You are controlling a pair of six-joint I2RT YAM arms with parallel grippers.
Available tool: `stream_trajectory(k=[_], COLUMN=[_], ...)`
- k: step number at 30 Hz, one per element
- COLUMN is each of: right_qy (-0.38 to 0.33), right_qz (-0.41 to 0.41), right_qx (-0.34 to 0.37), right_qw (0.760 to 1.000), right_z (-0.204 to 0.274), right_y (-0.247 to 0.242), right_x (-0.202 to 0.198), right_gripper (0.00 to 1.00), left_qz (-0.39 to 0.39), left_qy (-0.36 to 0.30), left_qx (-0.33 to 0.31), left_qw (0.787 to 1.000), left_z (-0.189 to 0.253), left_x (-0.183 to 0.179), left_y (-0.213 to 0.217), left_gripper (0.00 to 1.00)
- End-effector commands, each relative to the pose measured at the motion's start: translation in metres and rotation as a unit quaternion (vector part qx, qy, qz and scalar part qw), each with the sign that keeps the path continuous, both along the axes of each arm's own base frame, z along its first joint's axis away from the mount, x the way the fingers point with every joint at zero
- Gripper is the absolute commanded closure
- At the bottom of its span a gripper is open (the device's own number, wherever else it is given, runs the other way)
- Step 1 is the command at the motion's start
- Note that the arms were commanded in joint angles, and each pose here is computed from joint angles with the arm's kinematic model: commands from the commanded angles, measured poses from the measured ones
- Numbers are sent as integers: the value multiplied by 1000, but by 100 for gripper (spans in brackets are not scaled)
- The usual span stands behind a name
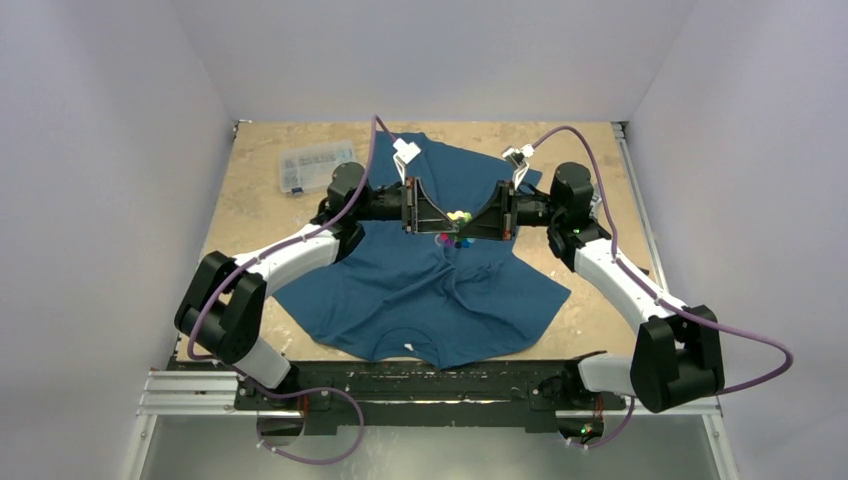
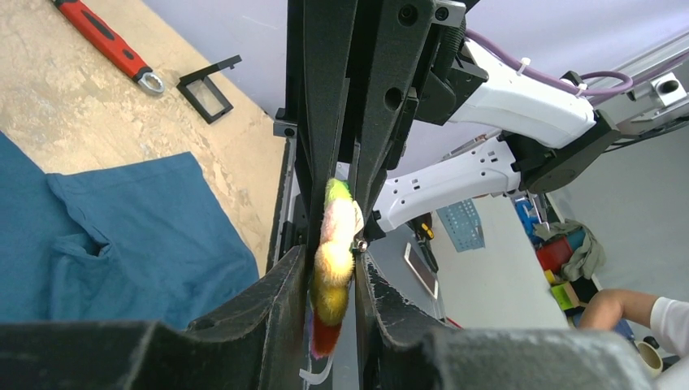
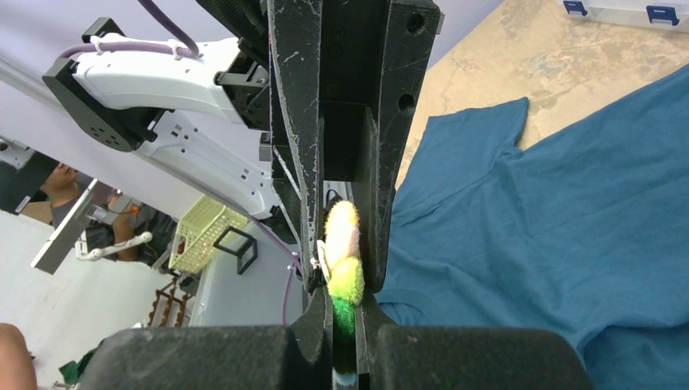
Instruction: Remove the brooch from the garment
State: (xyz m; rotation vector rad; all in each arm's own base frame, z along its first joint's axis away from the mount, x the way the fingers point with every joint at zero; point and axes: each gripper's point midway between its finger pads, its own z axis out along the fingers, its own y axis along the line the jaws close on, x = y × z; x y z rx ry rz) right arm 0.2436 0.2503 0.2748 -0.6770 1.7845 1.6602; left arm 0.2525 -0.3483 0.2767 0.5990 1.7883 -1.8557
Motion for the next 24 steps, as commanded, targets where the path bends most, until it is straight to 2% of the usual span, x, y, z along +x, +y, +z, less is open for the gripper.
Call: stream_trajectory(k=[1, 8, 24], right_qy=[-79, -75, -63], right_qz=[55, 58, 63], right_qx=[22, 17, 17], right_qw=[995, 995, 996], right_z=[37, 34, 33], right_y=[8, 8, 9], right_x=[-18, -17, -16], right_gripper=[100, 100, 100], left_qz=[9, 5, 4], left_qy=[-24, -42, -60], left_qx=[6, 5, 5], left_qw=[1000, 999, 998], left_z=[-2, 2, 5], left_x=[4, 3, 0], left_y=[-16, -16, -14], left_gripper=[85, 84, 69])
